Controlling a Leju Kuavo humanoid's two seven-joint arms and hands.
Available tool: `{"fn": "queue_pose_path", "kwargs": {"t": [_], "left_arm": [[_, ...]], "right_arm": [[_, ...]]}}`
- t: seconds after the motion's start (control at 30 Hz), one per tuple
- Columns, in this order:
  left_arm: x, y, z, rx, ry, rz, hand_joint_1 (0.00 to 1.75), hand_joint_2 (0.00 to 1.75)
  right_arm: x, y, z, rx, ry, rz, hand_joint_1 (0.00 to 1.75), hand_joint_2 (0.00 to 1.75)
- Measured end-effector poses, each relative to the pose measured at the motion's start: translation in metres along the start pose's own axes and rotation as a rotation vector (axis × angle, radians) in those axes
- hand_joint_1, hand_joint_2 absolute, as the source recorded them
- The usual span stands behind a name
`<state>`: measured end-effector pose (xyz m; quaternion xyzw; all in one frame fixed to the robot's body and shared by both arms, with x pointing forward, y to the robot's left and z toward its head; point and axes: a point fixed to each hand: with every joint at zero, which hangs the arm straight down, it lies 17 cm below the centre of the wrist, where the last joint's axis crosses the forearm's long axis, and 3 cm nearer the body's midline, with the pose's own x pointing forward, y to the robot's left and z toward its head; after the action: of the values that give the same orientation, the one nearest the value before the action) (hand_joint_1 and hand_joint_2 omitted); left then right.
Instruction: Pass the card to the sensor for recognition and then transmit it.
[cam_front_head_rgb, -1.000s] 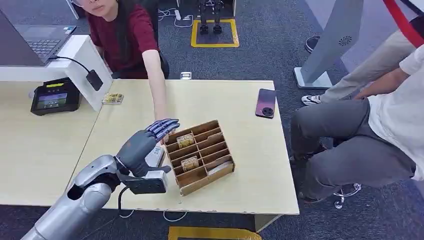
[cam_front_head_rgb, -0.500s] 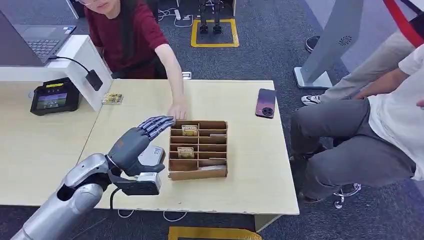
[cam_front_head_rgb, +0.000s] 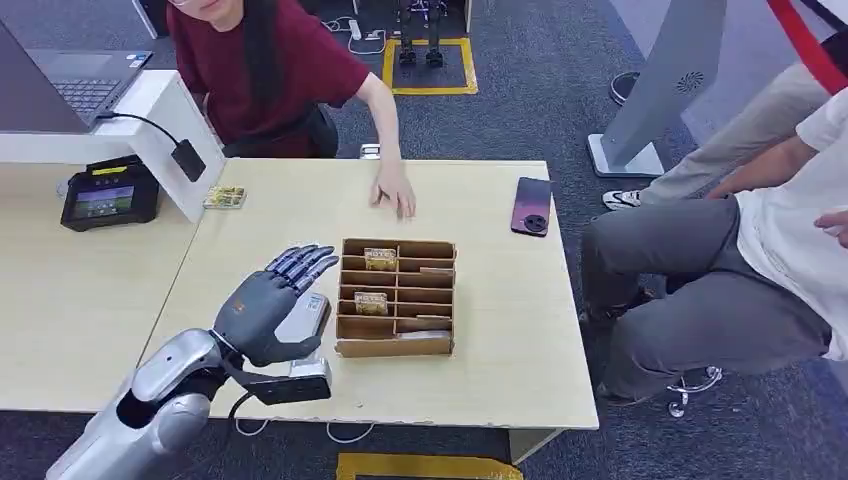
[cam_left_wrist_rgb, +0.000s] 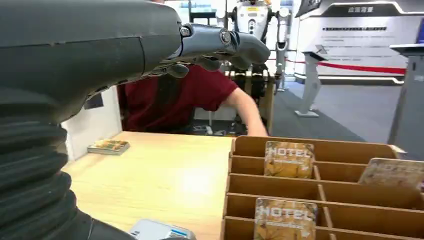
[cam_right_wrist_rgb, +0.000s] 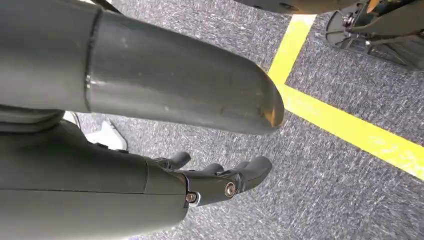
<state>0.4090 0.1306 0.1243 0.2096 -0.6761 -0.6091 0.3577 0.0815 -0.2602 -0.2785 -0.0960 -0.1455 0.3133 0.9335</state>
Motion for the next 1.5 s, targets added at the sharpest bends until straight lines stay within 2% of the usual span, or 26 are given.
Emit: {"fn": "queue_pose_path", "kwargs": {"t": [0.17, 0.5, 1.27, 1.5], "left_arm": [[-0.010, -0.012, 0.004, -0.021, 0.023, -0.087, 0.00, 1.75], [-0.015, -0.022, 0.007, -0.042, 0.036, -0.097, 0.00, 1.75], [-0.005, -0.042, 0.004, -0.069, 0.037, -0.055, 0.00, 1.75], [0.010, -0.051, -0.004, -0.073, 0.019, -0.044, 0.00, 1.75]], "right_arm": [[0.000, 0.000, 0.000, 0.002, 0.000, 0.004, 0.00, 0.00], [0.000, 0.000, 0.000, 0.002, 0.000, 0.005, 0.00, 0.00], [0.000, 0.000, 0.000, 0.004, -0.001, 0.010, 0.00, 0.00], [0.002, 0.000, 0.000, 0.004, -0.005, 0.011, 0.00, 0.00]]}}
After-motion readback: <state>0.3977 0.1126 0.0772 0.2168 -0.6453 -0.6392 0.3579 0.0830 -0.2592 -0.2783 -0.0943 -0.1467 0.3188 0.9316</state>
